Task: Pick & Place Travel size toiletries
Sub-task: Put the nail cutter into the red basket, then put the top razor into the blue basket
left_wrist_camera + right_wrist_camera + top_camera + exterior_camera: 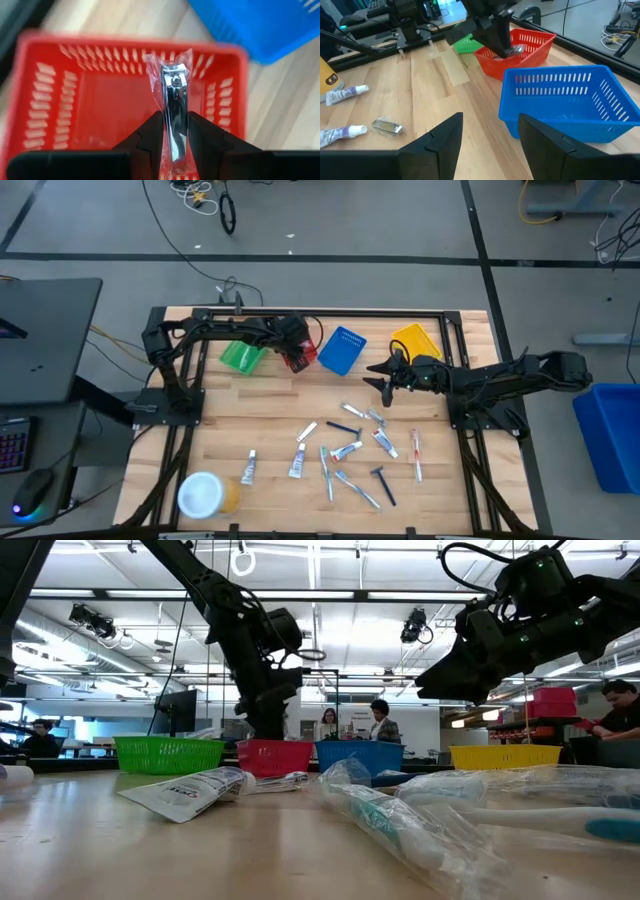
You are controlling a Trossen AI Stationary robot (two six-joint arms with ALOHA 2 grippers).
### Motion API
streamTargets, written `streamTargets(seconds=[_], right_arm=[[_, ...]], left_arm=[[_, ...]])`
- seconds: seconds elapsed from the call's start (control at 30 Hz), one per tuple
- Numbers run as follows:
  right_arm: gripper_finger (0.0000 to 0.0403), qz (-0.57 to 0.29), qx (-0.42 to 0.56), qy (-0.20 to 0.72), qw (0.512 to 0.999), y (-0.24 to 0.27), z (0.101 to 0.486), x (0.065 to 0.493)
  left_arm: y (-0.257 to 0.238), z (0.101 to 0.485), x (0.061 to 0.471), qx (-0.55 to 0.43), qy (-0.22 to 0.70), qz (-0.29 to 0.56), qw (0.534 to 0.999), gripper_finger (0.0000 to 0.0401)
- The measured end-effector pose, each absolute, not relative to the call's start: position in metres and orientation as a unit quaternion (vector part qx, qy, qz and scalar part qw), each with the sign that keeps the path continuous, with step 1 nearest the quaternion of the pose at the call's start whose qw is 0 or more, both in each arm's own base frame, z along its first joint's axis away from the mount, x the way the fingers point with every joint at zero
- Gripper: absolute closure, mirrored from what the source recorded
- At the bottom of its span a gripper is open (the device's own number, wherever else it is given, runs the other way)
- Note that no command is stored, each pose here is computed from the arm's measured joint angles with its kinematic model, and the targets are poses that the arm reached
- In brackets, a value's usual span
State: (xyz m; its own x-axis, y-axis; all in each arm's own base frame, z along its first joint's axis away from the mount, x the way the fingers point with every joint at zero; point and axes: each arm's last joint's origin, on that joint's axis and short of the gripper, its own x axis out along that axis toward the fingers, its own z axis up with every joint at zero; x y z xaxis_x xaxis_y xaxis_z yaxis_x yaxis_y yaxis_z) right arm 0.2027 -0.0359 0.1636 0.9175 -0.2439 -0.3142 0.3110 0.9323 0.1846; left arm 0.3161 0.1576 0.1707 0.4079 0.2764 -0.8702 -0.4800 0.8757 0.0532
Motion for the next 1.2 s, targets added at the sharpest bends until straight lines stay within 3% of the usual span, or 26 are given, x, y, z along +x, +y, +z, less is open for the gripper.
streamTargets(seconds=[0.3,0.73,0.9,1.2], right_arm=[[0.0204,-0.142,0.113,0.145,0.973,-0.036,0.163,0.203],[0.0171,-0.112,0.090,0.165,0.976,-0.024,0.161,0.204],[0.0163,-0.099,0.088,0.168,0.977,-0.018,0.161,0.204],[0.0155,-0.065,0.105,0.156,0.980,-0.003,0.161,0.208]], left_arm=[[0.158,0.172,0.316,-0.092,0.495,0.220,0.836,0.0301],[0.154,0.177,0.316,-0.092,0.488,0.240,0.834,0.0230],[0.144,0.202,0.310,-0.110,0.462,0.258,0.841,0.0241],[0.103,0.280,0.284,-0.080,0.361,0.259,0.892,0.0265]])
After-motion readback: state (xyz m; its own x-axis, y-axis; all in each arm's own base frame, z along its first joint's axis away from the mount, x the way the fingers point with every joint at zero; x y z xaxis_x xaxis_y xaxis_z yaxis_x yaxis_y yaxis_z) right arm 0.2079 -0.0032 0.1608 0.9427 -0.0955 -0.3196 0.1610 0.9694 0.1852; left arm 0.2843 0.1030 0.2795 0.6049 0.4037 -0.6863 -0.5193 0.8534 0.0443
